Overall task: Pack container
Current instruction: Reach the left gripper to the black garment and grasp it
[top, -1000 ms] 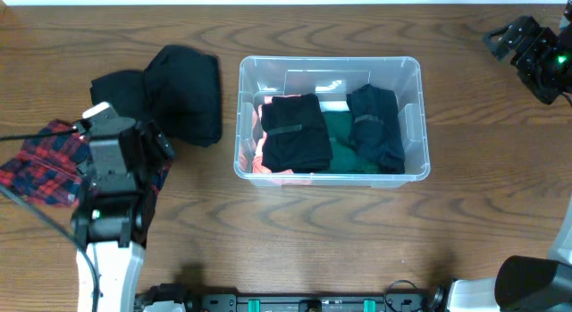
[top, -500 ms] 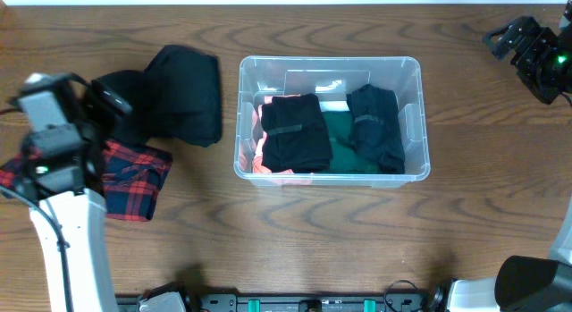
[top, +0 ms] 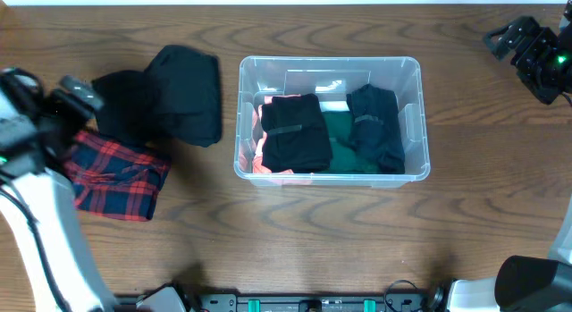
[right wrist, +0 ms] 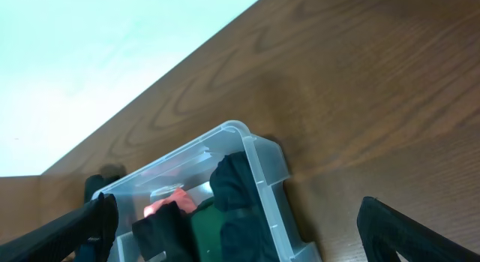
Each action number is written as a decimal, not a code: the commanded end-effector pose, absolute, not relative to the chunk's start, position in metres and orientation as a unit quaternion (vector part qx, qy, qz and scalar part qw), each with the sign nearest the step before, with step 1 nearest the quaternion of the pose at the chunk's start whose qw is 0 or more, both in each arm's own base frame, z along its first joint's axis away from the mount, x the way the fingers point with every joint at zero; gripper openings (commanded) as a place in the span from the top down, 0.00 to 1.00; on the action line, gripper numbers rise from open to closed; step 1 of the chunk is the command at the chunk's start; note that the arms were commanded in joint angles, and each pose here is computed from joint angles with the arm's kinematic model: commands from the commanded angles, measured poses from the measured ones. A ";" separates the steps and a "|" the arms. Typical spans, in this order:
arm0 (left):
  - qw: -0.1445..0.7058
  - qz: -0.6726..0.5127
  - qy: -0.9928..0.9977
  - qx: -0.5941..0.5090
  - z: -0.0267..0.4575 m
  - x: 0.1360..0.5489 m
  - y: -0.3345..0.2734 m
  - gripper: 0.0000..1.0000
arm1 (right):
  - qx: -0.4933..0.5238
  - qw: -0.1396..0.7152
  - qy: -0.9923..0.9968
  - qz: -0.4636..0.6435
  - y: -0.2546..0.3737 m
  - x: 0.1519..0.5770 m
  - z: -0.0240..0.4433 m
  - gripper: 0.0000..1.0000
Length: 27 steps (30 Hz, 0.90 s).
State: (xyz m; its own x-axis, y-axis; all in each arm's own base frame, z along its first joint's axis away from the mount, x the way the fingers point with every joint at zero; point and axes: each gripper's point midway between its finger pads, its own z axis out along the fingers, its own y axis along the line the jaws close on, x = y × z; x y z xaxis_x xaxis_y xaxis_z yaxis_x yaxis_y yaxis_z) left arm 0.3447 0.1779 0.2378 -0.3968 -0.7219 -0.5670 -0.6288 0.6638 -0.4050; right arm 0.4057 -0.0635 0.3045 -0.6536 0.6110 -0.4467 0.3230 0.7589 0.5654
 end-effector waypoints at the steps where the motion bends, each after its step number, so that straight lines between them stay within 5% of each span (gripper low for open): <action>1: 0.327 -0.124 0.853 -0.386 0.208 0.361 0.197 0.02 | 0.268 0.319 0.880 0.229 -0.064 0.405 0.304 0.01; 9: 0.256 -0.212 0.875 -0.353 0.137 0.403 0.230 0.02 | 0.268 0.319 0.880 0.229 -0.064 0.405 0.304 0.01; 27: 0.290 -0.204 0.885 -0.302 0.067 0.462 0.237 0.02 | 0.268 0.319 0.880 0.229 -0.064 0.405 0.305 0.01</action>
